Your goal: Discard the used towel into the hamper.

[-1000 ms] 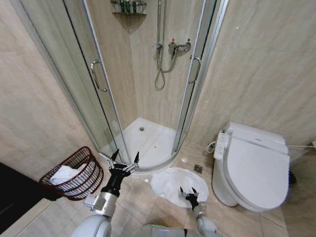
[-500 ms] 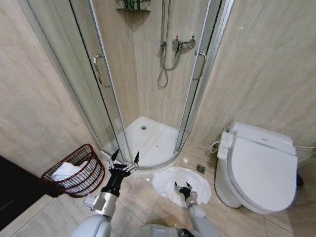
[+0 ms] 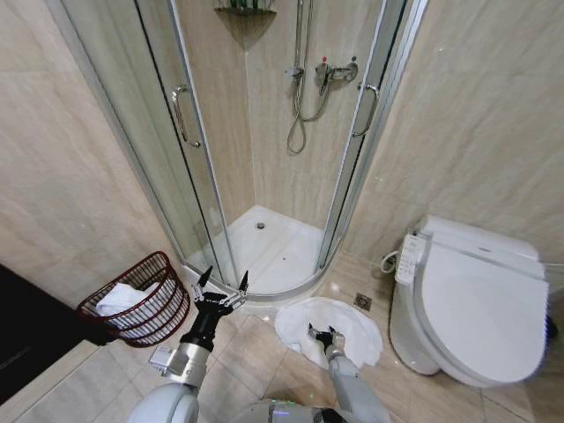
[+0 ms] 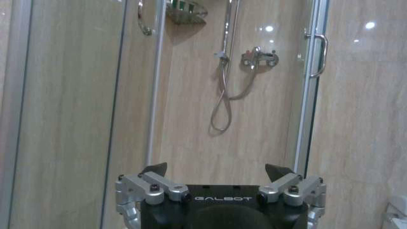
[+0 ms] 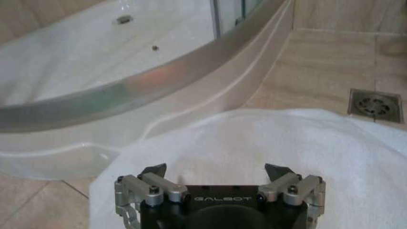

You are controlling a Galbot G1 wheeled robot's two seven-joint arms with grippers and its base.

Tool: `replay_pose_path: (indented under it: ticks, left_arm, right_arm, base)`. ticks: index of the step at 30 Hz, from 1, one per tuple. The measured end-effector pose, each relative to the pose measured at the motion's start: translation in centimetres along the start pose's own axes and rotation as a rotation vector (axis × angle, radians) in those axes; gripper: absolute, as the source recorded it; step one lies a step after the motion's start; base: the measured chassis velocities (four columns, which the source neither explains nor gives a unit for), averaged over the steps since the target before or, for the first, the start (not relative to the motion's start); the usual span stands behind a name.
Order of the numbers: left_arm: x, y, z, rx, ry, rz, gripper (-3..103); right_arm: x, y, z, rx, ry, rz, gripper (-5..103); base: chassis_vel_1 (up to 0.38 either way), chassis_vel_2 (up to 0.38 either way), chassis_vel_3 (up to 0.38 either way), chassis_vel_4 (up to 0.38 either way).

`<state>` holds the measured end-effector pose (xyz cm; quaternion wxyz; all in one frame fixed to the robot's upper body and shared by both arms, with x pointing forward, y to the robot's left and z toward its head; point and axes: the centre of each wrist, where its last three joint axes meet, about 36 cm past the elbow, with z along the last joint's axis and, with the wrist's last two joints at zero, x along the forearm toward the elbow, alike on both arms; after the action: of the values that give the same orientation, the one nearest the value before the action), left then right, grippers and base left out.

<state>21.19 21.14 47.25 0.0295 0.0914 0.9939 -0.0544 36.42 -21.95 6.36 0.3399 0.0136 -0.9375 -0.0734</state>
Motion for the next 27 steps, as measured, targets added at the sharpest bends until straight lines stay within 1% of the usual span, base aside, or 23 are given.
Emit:
replay_pose_path:
  ticks: [2,4,5,7,12,14,15,17,23,27]
  left_arm:
    - [0.0,0.0,0.0,0.000,0.000,0.000,100]
    - [0.0,0.0,0.0,0.000,0.000,0.000,100]
    - [0.0,0.0,0.0,0.000,0.000,0.000,100]
    - [0.0,0.0,0.0,0.000,0.000,0.000,100]
    - [0.0,0.0,0.0,0.000,0.000,0.000,100]
    - [0.0,0.0,0.0,0.000,0.000,0.000,100]
    - [0.0,0.0,0.0,0.000,0.000,0.000,100]
    - [0.0,0.0,0.0,0.000,0.000,0.000,100]
    - [0.0,0.0,0.0,0.000,0.000,0.000,100]
    - [0.0,0.0,0.0,0.000,0.000,0.000,100]
  right_arm:
    - [-0.1,-0.2,0.3,0.004,0.000,0.000,100]
    - [-0.3,-0.6,0.9,0.029,-0.012,-0.007,100]
    - [-0.3,-0.6,0.9,0.029,-0.012,-0.007,100]
    - [-0.4,-0.9,1.2,0.063,-0.021,-0.016,100]
    - [-0.5,-1.4,1.3,0.077,-0.023,-0.018,100]
    - [-0.9,-1.8,1.2,0.102,-0.053,-0.021,100]
    - [-0.9,-1.8,1.2,0.102,-0.053,-0.021,100]
    - [-1.1,-2.3,1.2,0.125,-0.066,-0.020,100]
    - [-0.9,-3.6,1.1,0.141,-0.066,0.017,100]
    - [-0.8,-3.8,1.1,0.142,-0.061,0.046,100]
  base:
    - [0.000,0.000,0.000,0.000]
    - [0.000,0.000,0.000,0.000]
    - [0.000,0.000,0.000,0.000]
    - [0.000,0.000,0.000,0.000]
    - [0.000,0.000,0.000,0.000]
    - [0.000,0.000,0.000,0.000]
    - [0.000,0.000,0.000,0.000]
    - [0.000,0.000,0.000,0.000]
    - [0.000,0.000,0.000,0.000]
    - [0.000,0.000,0.000,0.000]
